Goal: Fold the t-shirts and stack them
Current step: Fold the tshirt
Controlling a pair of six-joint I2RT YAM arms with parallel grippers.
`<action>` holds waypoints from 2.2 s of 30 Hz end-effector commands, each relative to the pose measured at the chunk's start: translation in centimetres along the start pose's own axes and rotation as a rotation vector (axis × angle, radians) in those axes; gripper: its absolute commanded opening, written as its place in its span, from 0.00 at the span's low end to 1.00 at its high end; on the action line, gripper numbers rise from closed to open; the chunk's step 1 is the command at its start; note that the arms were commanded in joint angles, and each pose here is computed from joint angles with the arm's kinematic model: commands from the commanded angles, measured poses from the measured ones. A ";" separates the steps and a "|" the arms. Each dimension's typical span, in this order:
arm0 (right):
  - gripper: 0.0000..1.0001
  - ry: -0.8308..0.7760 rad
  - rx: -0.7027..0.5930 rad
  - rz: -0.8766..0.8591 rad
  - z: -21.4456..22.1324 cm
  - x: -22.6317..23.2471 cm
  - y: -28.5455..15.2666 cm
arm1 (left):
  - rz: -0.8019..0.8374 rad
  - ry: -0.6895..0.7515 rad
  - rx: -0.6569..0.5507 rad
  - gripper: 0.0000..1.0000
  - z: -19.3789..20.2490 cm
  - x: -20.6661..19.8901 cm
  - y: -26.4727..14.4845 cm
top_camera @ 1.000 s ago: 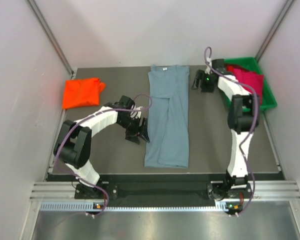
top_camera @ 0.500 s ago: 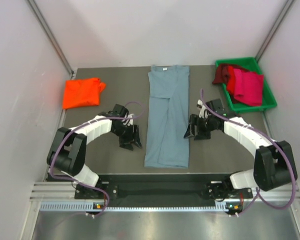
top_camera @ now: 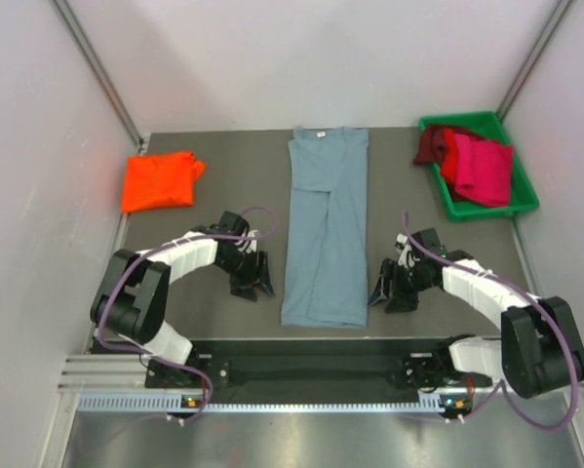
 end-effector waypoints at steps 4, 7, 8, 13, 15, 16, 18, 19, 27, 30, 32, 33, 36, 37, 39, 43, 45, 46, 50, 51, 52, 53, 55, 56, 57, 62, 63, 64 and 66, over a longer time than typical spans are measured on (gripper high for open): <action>0.57 -0.025 0.009 -0.073 -0.3 1.9 0.8 | -0.017 -0.011 0.027 0.60 2.2 1.2 0.4; 0.57 -0.027 0.025 -0.078 -0.2 2.2 1.2 | -0.023 -0.012 0.041 0.60 2.9 1.5 0.6; 0.57 -0.032 0.034 -0.080 -0.1 2.3 1.4 | -0.024 -0.013 0.045 0.60 3.0 1.5 0.7; 0.57 -0.045 0.057 -0.088 0.2 2.7 2.2 | -0.024 0.014 0.058 0.60 2.7 0.8 1.1; 0.56 -0.050 0.065 -0.096 0.2 3.0 2.5 | -0.025 0.027 0.066 0.60 2.6 0.4 1.3; 0.56 -0.049 0.065 -0.100 0.2 3.1 2.5 | -0.026 0.030 0.069 0.60 2.7 0.4 1.4; 0.56 -0.051 0.065 -0.110 0.2 3.2 2.6 | -0.031 0.038 0.086 0.60 3.0 0.3 1.7; 0.56 -0.047 0.065 -0.113 0.2 3.3 2.7 | -0.033 0.042 0.091 0.60 3.1 0.2 1.8; 0.47 -0.043 0.067 -0.147 0.4 3.5 3.0 | -0.041 0.087 0.130 0.60 3.8 -0.6 2.6; 0.45 -0.048 0.071 -0.152 0.3 3.6 3.0 | -0.044 0.100 0.144 0.60 4.1 -0.8 2.9; 0.44 -0.054 0.073 -0.157 0.3 3.7 3.1 | -0.046 0.107 0.151 0.60 4.3 -0.9 3.0; 0.44 -0.055 0.074 -0.158 0.3 3.8 3.1 | -0.050 0.104 0.158 0.60 4.4 -0.8 3.2; 0.41 -0.062 0.080 -0.166 0.3 4.0 3.3 | -0.056 0.108 0.171 0.60 4.6 -0.8 3.5; 0.41 -0.068 0.079 -0.171 0.2 4.2 3.4 | -0.057 0.108 0.173 0.60 4.6 -0.8 3.5; 0.39 -0.080 0.081 -0.176 0.1 4.6 3.5 | -0.058 0.114 0.179 0.60 4.7 -0.9 3.7; 0.39 -0.092 0.079 -0.183 0.1 4.9 3.7 | -0.070 0.112 0.201 0.60 5.3 -0.5 4.0; 0.36 -0.099 0.079 -0.185 0.3 4.9 3.8 | -0.077 0.106 0.211 0.60 5.6 -0.2 4.1; 0.33 -0.106 0.079 -0.188 0.3 5.0 3.8 | -0.078 0.106 0.214 0.60 5.7 -0.2 4.1; 0.20 -0.120 0.076 -0.186 0.3 4.8 3.8 | -0.082 0.100 0.221 0.60 5.9 0.1 4.2; 0.17 -0.123 0.072 -0.183 0.2 4.8 3.8 | -0.084 0.099 0.223 0.60 6.0 0.2 4.2; 0.14 -0.127 0.068 -0.180 0.1 4.8 3.7 | -0.084 0.099 0.223 0.60 6.1 0.2 4.2; 0.14 -0.131 0.061 -0.177 0.0 4.8 3.7 | -0.083 0.100 0.222 0.60 6.1 0.2 4.1; 0.10 -0.138 0.058 -0.174 -0.1 4.8 3.7 | -0.083 0.101 0.223 0.60 6.0 0.1 4.2; 0.09 -0.140 0.054 -0.169 -0.1 4.7 3.7 | -0.084 0.099 0.223 0.60 6.0 0.2 4.2; 0.08 -0.146 0.052 -0.167 -0.2 4.7 3.8 | -0.086 0.099 0.226 0.60 6.0 0.2 4.3; 0.00 -0.158 0.039 -0.161 -0.4 4.6 3.7 | 0.086 0.702 -0.093 0.60 -2.0 -2.6 6.7; 0.00 -0.162 0.040 -0.157 -0.3 4.5 3.7 | 0.112 0.020 -0.060 0.60 -1.3 -5.3 6.5; 0.00 -0.164 0.036 -0.156 -0.4 4.5 3.7 | 0.119 0.026 -0.069 0.05 -1.7 -5.7 6.5; 0.00 -0.169 0.034 -0.150 -0.4 4.4 3.7 | 0.297 0.041 0.098 0.01 0.6 -8.2 5.6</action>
Point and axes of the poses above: each gripper's point midway between its finger pads, its own y axis out along the fingers, its own x axis along the line the jaws close on, z = x × y, the point moved 2 cm from there along -y, back along the fingers, and after that the axes turned 1 degree about -y, right-handed, at the moved point
